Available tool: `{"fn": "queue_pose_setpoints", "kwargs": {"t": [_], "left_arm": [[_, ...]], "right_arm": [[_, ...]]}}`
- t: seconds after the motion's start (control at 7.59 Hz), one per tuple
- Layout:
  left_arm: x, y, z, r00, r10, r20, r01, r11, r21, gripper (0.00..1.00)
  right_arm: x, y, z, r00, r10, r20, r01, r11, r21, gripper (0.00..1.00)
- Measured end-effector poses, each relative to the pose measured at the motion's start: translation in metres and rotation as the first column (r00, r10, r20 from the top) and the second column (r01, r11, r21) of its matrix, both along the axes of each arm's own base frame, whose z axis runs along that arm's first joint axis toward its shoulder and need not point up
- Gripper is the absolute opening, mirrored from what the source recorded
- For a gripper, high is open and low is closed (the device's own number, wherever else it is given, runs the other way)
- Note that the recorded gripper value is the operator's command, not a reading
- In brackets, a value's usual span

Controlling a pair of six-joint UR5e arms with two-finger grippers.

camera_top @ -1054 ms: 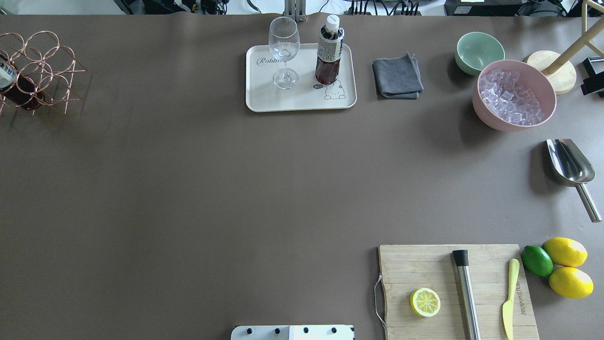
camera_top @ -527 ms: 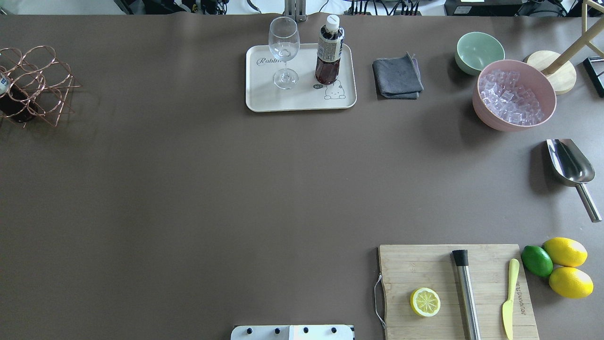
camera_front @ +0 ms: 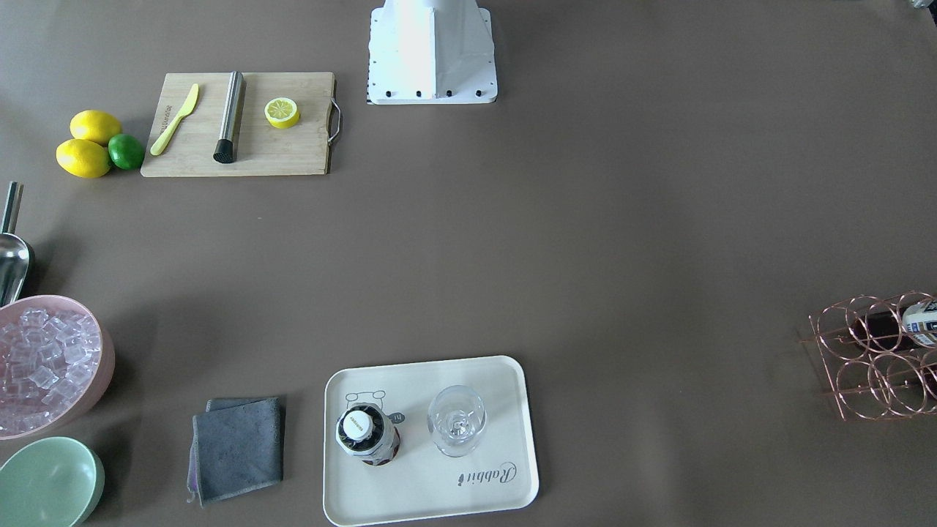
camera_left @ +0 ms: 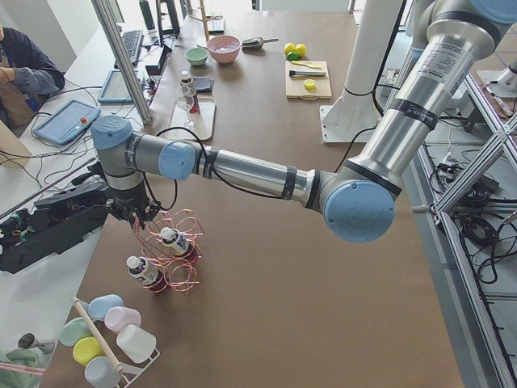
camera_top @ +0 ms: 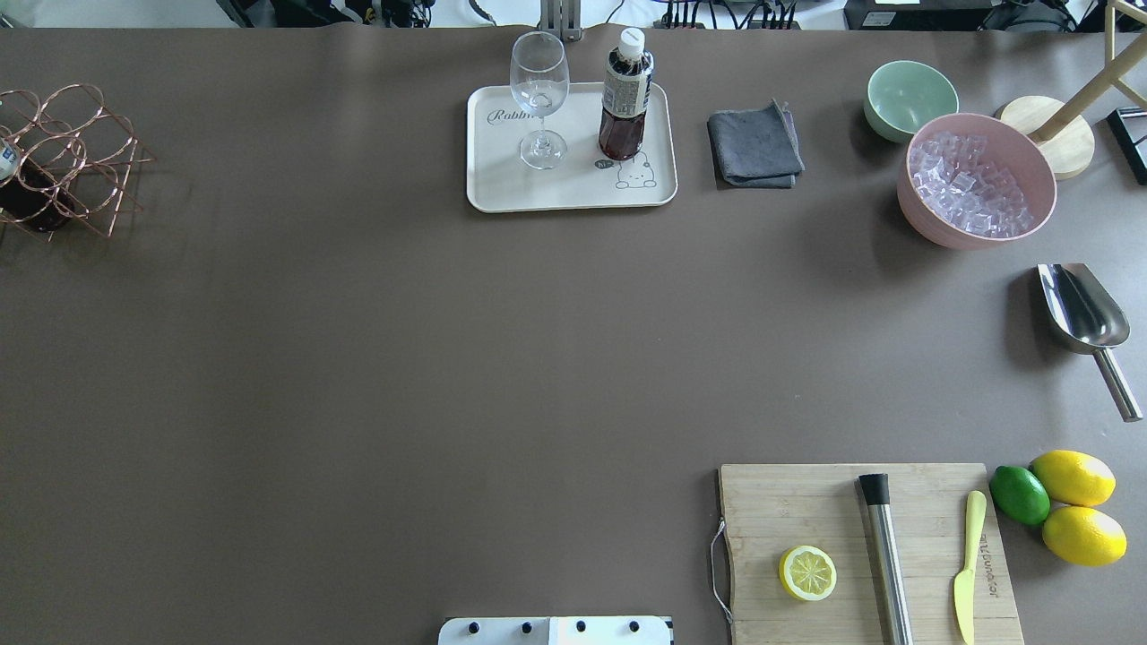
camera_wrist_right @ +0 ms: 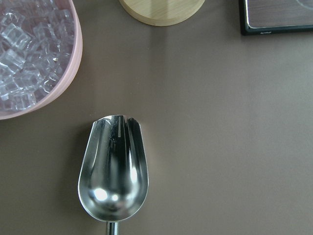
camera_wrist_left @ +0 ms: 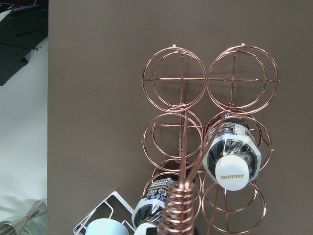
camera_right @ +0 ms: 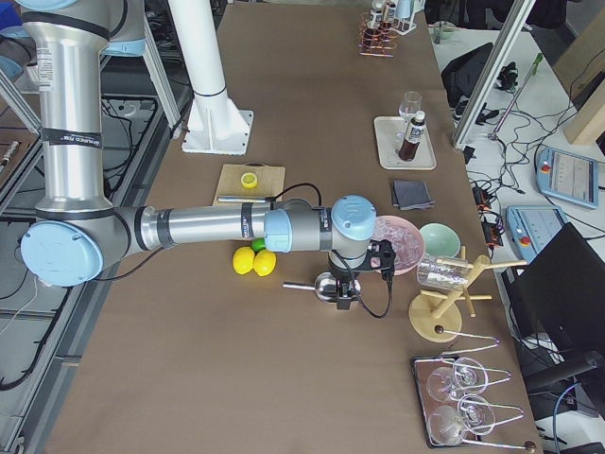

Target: Take tea from basket to plate

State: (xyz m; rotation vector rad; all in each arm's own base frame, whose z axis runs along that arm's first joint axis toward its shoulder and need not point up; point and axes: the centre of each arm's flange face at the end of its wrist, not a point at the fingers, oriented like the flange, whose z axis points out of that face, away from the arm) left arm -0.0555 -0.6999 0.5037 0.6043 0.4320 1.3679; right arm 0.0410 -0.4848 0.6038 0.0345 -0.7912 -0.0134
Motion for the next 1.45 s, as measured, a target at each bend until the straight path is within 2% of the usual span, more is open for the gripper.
{"fn": "queue_pose_setpoints", "kwargs": {"t": [0.13, 0.26, 0.4, 0.53, 1.05, 1.19, 1.45], "left_arm": [[0.0, 0.0, -0.002, 1.0, 0.0, 0.0, 0.0, 1.0, 0.003, 0.0], [0.0, 0.0, -0.004, 1.0, -0.001, -0.001, 0.001, 1.0, 0.006, 0.17], [0.0, 0.001, -0.009, 1.0, -0.003, -0.002, 0.003, 1.0, 0.009, 0.99], [-0.001, 0.003, -0.013, 1.0, -0.01, -0.004, 0.011, 1.0, 0.008, 0.98], [-0.009, 0.015, -0.031, 0.993, -0.114, -0.016, 0.112, 0.989, -0.101, 0.98], [-0.014, 0.024, -0.044, 0.988, -0.154, -0.013, 0.149, 0.975, -0.167, 0.98], [-0.017, 0.053, -0.059, 0.965, -0.261, 0.0, 0.248, 0.917, -0.311, 0.98]], "right_arm": [[-0.002, -0.001, 0.001, 1.0, 0.008, 0.005, -0.008, 1.0, -0.014, 1.0], [-0.002, 0.001, 0.003, 1.0, 0.01, 0.009, -0.01, 1.0, -0.023, 1.0], [-0.002, 0.002, 0.004, 1.0, 0.011, 0.011, -0.011, 1.0, -0.026, 1.0], [-0.002, 0.002, 0.004, 1.0, 0.011, 0.011, -0.011, 1.0, -0.026, 1.0], [-0.002, 0.003, 0.003, 1.0, 0.012, 0.012, -0.011, 1.0, -0.024, 1.0], [-0.002, 0.003, 0.003, 1.0, 0.012, 0.012, -0.011, 1.0, -0.023, 1.0], [-0.002, 0.003, 0.003, 1.0, 0.012, 0.012, -0.012, 1.0, -0.024, 1.0]]}}
